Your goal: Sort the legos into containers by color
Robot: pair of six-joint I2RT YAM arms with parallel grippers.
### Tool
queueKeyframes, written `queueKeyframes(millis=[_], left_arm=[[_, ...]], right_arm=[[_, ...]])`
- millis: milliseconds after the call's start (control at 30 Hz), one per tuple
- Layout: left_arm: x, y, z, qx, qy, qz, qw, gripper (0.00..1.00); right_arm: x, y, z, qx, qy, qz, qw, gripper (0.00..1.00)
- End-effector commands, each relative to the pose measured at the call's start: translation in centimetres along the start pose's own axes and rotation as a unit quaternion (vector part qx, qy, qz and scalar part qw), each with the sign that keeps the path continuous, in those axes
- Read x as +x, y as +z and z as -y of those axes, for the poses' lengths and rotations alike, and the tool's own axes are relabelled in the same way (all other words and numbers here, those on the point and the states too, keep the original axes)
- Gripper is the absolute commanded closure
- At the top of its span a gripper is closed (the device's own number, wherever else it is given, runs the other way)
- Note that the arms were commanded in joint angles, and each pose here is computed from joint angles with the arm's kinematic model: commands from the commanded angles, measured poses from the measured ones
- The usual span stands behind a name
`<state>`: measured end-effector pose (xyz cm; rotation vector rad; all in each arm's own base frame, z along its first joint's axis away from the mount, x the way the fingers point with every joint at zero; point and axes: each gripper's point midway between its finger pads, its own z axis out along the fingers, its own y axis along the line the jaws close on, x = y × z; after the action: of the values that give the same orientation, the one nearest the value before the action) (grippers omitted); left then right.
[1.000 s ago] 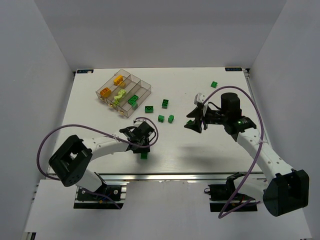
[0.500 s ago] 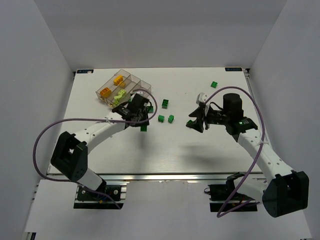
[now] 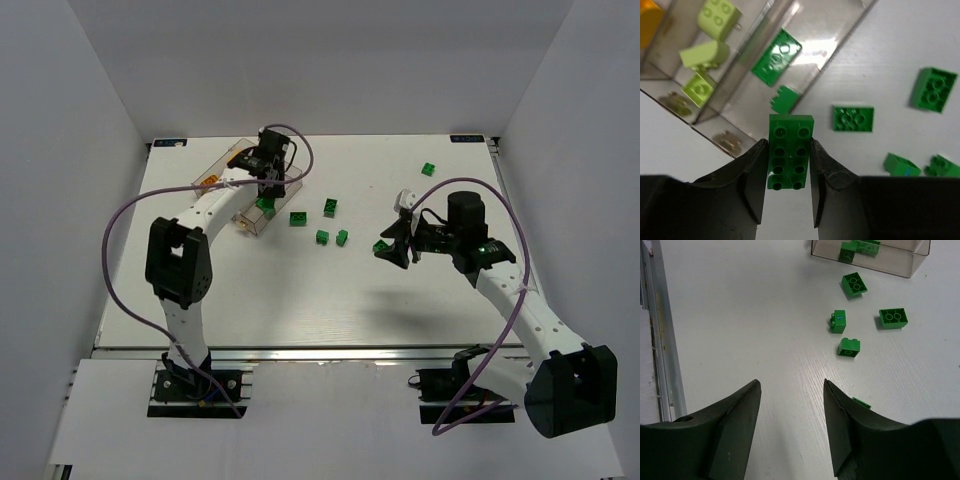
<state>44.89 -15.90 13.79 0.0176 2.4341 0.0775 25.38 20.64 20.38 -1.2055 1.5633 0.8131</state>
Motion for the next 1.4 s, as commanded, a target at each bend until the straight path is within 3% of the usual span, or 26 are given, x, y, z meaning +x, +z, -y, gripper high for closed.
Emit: queueKeyframes(millis=[0,200,400,433,467,533,567,667,700,800,933,1067,1100,1133,1233,1333,1367], left_arm=[[-3.5,-0.1,-2.8,-0.042,0.024,0.026,0.999,0.99],[-5.3,2.5,-4.8,-0.067,0.019,0.027,0.997,0.98],[-5.3,4.0,-4.8,-0.064,0.019,0.023,0.997,0.88],[-5.2,4.2,-4.8,-0.065,0.02,0.021,0.997,0.84],[-5.1,4.4,-4.9,-0.068,0.02,0.02,0.997,0.73],[-4.9,4.6,-5.0,-0.071,0.022,0.018,0.997,0.66],[-4.8,4.7,-5.2,-0.078,0.019,0.017,0.997,0.56],[-5.0,4.3,-5.4,-0.084,0.016,0.021,0.996,0.43],[-5.1,4.2,-5.4,-0.083,0.015,0.023,0.996,0.32],[-5.4,3.4,-5.3,-0.075,0.01,0.029,0.997,0.15],[-5.7,1.9,-5.0,-0.057,-0.003,0.036,0.998,0.03],[-5.8,-1.4,-5.0,-0.028,-0.029,0.056,0.998,0.02],[-4.1,-1.4,-5.0,-0.024,-0.039,0.042,0.998,0.02],[-5.0,-3.5,-4.9,-0.004,-0.057,0.072,0.996,0.02],[-2.5,-6.0,-4.2,0.05,-0.107,0.082,0.99,0.02],[1.5,-6.6,-3.5,0.093,-0.148,0.059,0.983,0.02],[1.5,-8.4,-3.5,0.111,-0.16,0.077,0.978,0.02]], right_arm=[[-0.4,-0.2,0.4,0.007,-0.021,0.009,1.0,0.41],[-0.1,-0.1,0.5,0.009,-0.02,0.006,1.0,0.41],[0.4,0.0,0.7,0.011,-0.019,-0.001,1.0,0.4],[0.4,0.0,0.8,0.012,-0.019,-0.002,1.0,0.4],[0.5,0.1,0.8,0.011,-0.018,-0.003,1.0,0.4],[0.5,0.1,0.9,0.012,-0.02,-0.005,1.0,0.39],[0.5,0.1,1.0,0.013,-0.02,-0.006,1.0,0.39],[0.7,0.1,1.2,0.014,-0.019,-0.008,1.0,0.38],[0.6,0.1,1.1,0.013,-0.02,-0.008,1.0,0.38],[0.8,0.1,1.2,0.014,-0.018,-0.01,1.0,0.38],[0.8,0.1,1.3,0.015,-0.02,-0.014,1.0,0.37],[1.8,0.2,2.4,0.037,-0.01,-0.036,0.999,0.36],[1.8,0.3,2.8,0.046,0.006,-0.041,0.998,0.36],[2.2,0.2,3.7,0.067,0.016,-0.055,0.996,0.36],[4.4,0.3,5.8,0.106,0.074,-0.115,0.985,0.35],[6.9,0.4,7.6,0.138,0.123,-0.179,0.966,0.21],[8.1,0.7,7.9,0.145,0.137,-0.198,0.96,0.18]])
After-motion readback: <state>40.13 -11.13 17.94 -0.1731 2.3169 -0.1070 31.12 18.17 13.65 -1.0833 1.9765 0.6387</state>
